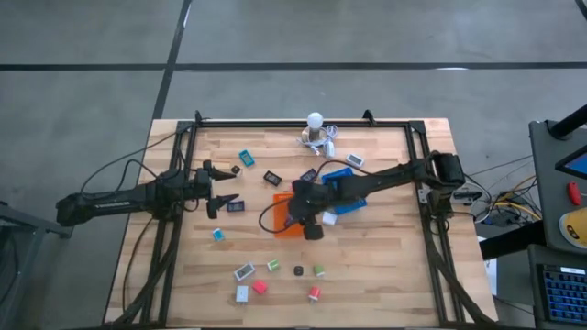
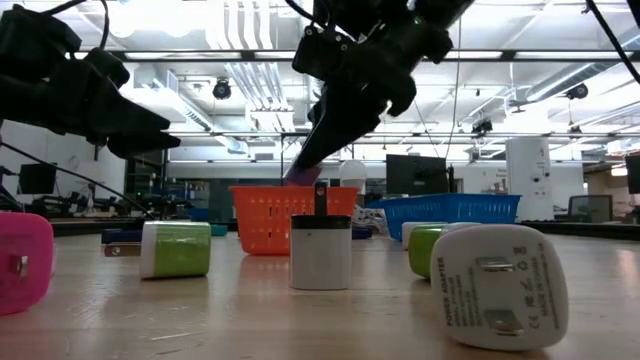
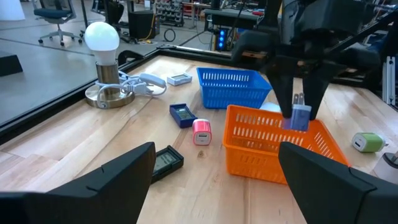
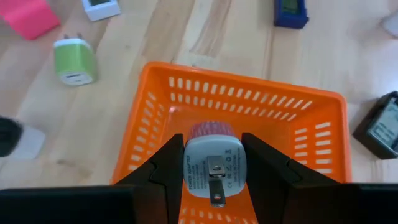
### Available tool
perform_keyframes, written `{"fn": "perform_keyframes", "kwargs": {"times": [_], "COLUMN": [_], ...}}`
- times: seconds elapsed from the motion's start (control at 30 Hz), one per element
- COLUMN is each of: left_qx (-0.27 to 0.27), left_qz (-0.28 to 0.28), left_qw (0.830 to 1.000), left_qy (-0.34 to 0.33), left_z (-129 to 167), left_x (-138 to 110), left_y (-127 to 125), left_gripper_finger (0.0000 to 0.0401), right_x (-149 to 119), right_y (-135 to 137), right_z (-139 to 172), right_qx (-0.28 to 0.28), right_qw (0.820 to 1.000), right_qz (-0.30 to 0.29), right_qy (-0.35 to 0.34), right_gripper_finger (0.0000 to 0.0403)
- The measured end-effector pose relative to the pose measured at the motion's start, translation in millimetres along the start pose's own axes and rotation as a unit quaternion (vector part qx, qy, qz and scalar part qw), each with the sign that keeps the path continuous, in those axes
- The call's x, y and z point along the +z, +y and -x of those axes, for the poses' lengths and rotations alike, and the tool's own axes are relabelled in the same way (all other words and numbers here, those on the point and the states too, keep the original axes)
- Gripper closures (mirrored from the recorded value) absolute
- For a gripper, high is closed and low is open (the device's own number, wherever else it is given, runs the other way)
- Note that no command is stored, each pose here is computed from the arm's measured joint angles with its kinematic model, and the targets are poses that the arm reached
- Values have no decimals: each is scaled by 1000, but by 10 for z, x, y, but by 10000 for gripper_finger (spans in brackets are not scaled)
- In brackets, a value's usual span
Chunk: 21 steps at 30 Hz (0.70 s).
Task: Pick & Place Office items
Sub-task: Put the violet charger adapter into the orange bin
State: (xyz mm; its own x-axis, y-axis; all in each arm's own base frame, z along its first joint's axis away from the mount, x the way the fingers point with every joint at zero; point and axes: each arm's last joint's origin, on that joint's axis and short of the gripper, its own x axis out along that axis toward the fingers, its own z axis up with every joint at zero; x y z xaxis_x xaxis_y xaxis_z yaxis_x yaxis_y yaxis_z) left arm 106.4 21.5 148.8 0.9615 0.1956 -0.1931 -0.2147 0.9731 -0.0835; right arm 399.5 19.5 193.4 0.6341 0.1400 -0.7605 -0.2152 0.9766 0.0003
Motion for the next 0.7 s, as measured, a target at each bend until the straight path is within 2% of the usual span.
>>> {"fn": "perform_keyframes", "kwargs": {"times": [0.27,0.7], "left_qx": [0,0], "left_qz": [0,0], "left_qw": [1000,1000], "left_qy": [0,3], "left_z": [0,-3], "left_x": [0,-5], "left_y": [0,0], "left_gripper_finger": [55,55], "right_x": [62,119], "right_y": [-97,-135], "right_z": [-150,-389], "right_qx": [42,56], "right_qw": [997,991], "right_qz": [8,25], "right_qy": [64,118], "right_gripper_finger": [279,279]}}
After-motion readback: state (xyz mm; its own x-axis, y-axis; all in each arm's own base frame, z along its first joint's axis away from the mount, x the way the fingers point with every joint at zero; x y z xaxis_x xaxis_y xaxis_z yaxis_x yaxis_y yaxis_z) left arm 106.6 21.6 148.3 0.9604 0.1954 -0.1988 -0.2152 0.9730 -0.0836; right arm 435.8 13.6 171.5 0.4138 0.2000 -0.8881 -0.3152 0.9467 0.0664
